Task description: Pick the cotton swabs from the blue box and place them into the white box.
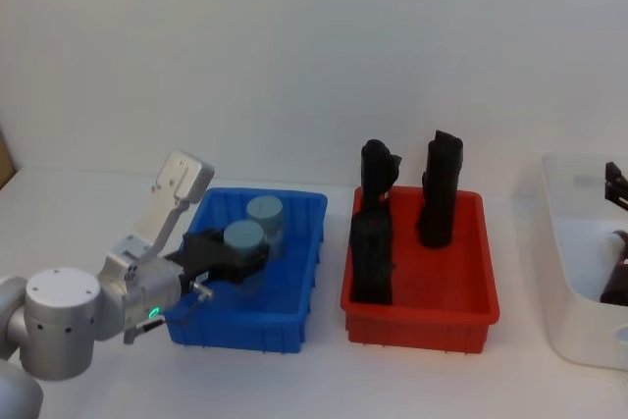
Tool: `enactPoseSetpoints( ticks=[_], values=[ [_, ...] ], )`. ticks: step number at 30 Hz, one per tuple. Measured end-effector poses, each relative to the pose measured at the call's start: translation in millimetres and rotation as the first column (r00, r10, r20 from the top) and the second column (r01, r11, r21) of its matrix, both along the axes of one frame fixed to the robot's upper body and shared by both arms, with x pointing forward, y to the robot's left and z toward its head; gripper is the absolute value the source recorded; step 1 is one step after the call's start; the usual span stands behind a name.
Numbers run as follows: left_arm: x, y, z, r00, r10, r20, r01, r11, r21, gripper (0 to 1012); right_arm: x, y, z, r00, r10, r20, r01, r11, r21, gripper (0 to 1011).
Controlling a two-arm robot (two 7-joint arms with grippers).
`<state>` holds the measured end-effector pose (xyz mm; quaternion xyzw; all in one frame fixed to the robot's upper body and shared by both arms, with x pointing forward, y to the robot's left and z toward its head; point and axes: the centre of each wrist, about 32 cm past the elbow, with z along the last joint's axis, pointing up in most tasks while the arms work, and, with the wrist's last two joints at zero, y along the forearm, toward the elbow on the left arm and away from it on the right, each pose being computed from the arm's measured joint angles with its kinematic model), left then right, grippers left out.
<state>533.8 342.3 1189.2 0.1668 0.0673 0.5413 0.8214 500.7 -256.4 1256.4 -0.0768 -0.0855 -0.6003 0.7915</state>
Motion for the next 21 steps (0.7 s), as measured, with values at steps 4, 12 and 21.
enactPoseSetpoints(
  ticks=[4, 12, 21],
  values=[
    [0.1, -4.7, 16.8, 0.9988, -0.008, 0.049, 0.006, 0.9995, 0.031, 666, 0.0, 0.0, 0.0, 1.0, 0.0, 0.0, 0.0, 1.0, 0.0, 1002],
    [1.5, -14.2, 49.2, 0.989, -0.036, 0.144, 0.024, 0.9961, 0.085, 666, 0.2, 0.3, 0.0, 1.0, 0.005, 0.004, -0.005, 1.0, -0.003, 1002],
    [5.0, -28.7, 93.1, 0.9561, -0.099, 0.276, 0.063, 0.9887, 0.136, 666, 2.7, 3.1, -1.2, 0.997, 0.066, 0.05, -0.064, 0.998, -0.029, 1002]
  ],
)
